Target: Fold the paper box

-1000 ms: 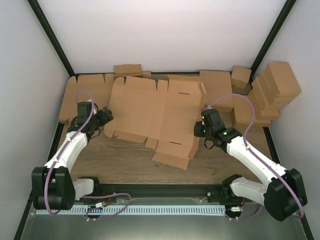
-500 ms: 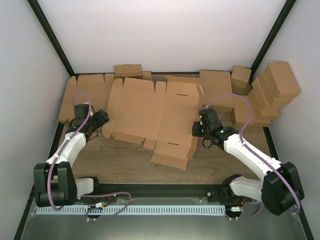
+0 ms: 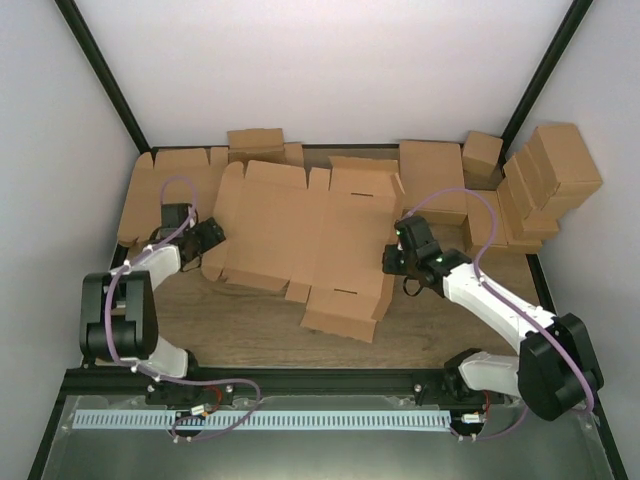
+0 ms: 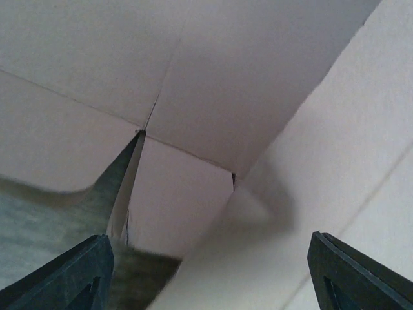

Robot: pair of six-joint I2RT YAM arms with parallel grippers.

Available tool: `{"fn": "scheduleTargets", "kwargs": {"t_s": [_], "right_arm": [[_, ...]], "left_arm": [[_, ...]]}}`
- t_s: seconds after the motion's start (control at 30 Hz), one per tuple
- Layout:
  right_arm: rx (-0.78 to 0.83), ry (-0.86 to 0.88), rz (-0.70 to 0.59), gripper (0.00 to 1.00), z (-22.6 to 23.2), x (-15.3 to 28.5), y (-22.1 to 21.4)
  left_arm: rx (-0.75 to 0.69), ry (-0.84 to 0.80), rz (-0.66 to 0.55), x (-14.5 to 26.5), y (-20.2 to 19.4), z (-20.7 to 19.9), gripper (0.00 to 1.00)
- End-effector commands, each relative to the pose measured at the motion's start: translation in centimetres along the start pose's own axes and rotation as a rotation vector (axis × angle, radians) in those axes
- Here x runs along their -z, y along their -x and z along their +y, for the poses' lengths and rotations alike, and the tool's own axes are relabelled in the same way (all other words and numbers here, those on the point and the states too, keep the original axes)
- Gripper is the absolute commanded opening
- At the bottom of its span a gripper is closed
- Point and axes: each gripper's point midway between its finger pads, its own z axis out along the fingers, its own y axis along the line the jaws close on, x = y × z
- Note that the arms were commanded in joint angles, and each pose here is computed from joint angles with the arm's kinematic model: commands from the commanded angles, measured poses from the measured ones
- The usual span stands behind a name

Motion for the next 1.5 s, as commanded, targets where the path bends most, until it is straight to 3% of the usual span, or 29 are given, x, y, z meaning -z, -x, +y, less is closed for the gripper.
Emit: {"fn": "scheduleTargets", "kwargs": {"t_s": [0.0, 0.17, 0.37, 0.53, 0.8, 1.07, 1.3, 1.47], "right_arm": [[0.019, 0.042, -0.037, 0.01, 1.3, 0.8, 2.1], [0.030, 0.059, -0.026, 0.01, 1.7, 0.7, 1.9], [0.038, 0.067, -0.024, 0.01, 1.9, 0.5, 2.1], [0.031, 0.069, 0.005, 0.01, 1.9, -0.4, 1.3], [0.029, 0.104, 0.024, 0.01, 2.6, -1.4, 1.0], [0.041, 0.101, 0.029, 0.01, 3.0, -1.9, 1.6], [0.042, 0.127, 0.040, 0.01, 3.5, -1.9, 1.6], [0.042, 0.133, 0.052, 0.01, 3.5, -2.0, 1.3]], "left_arm": [[-0.066, -0.043, -0.050, -1.4, 2.8, -1.4, 0.86], [-0.107, -0.156, 0.030, -3.5, 2.7, -3.6, 0.84], [-0.052, -0.243, 0.105, -4.2, 1.0, -4.7, 0.72], [0.019, -0.254, 0.127, -2.0, -0.7, -4.5, 0.69], [0.025, -0.381, 0.138, 4.4, -3.0, -6.4, 0.67], [0.003, -0.453, 0.186, 7.6, -5.6, -7.3, 0.65], [0.002, -0.447, 0.251, 6.9, -6.9, -7.0, 0.42], [-0.042, -0.441, 0.266, 7.0, -7.3, -7.6, 0.41]]}}
